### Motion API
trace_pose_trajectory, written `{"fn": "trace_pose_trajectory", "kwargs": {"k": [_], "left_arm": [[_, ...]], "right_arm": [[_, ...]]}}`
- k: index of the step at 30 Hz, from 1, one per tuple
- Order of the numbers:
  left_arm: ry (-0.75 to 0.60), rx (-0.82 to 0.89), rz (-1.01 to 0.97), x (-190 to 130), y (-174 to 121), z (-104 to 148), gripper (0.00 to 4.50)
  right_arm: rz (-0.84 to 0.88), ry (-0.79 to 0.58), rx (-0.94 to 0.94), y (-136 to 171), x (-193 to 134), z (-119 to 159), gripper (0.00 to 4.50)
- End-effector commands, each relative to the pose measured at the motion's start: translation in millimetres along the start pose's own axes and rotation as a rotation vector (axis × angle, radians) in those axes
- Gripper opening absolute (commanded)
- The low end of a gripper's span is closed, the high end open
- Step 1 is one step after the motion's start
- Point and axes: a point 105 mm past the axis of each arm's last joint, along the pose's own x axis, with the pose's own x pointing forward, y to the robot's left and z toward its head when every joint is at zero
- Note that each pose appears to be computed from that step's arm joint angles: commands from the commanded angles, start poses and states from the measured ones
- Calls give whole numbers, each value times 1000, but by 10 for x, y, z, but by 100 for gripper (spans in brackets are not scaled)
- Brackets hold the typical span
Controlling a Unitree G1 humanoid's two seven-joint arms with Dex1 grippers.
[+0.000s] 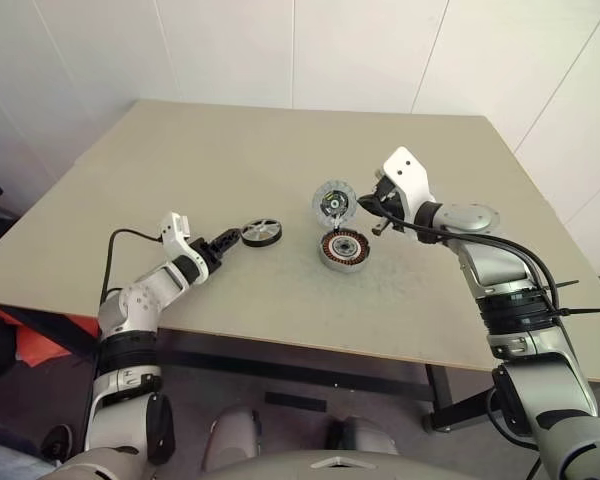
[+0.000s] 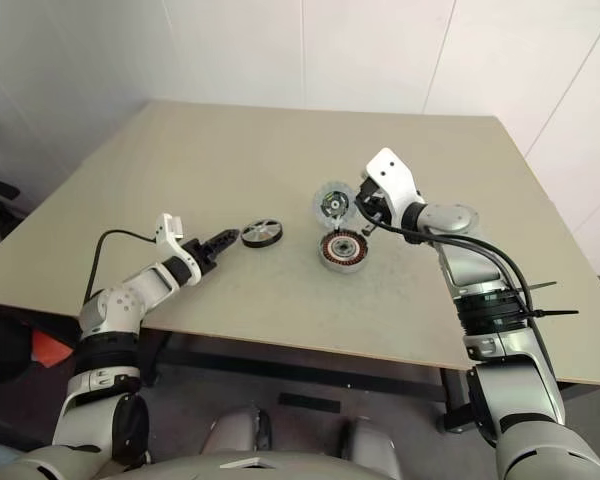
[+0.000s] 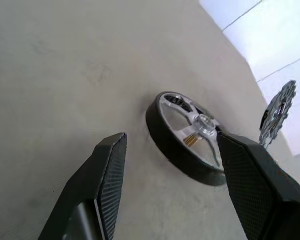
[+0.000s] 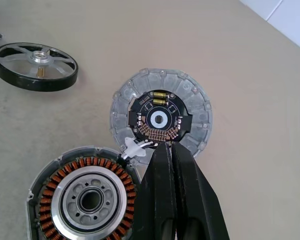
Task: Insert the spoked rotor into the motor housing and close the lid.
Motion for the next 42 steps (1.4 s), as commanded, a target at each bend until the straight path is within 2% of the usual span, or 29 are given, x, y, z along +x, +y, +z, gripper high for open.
{"fn": "trace_pose_trajectory", "kwargs": {"k": [1, 8, 13, 22, 27, 30, 35, 37, 40, 42], "left_arm": [[10, -132, 30, 92, 117, -62, 301], [80, -206, 56, 254, 163, -196, 301], [115, -259, -8, 326, 23, -233, 301], [235, -304, -88, 401, -248, -455, 301], [240, -307, -78, 392, -232, -487, 301], [231, -325, -92, 379, -239, -481, 246], [232, -328, -126, 341, -278, -469, 90], [234, -327, -154, 311, -322, -448, 42], [228, -331, -192, 283, -389, -412, 42], [217, -345, -257, 272, -540, -347, 42]], "right_arm": [[-2, -54, -28, -15, -5, 170, 0], [-9, -49, -40, -29, -8, 161, 0], [-7, -48, -44, -14, -17, 150, 0], [-7, -49, -46, 5, -2, 133, 0], [-9, -48, -43, 10, 1, 122, 0], [-14, -46, -45, -3, -2, 120, 0], [-59, -34, -41, -105, -26, 112, 0], [-131, -20, -41, -272, -68, 105, 0], [-211, 9, -47, -459, -120, 62, 0], [-264, 53, -61, -592, -174, -29, 0]]}}
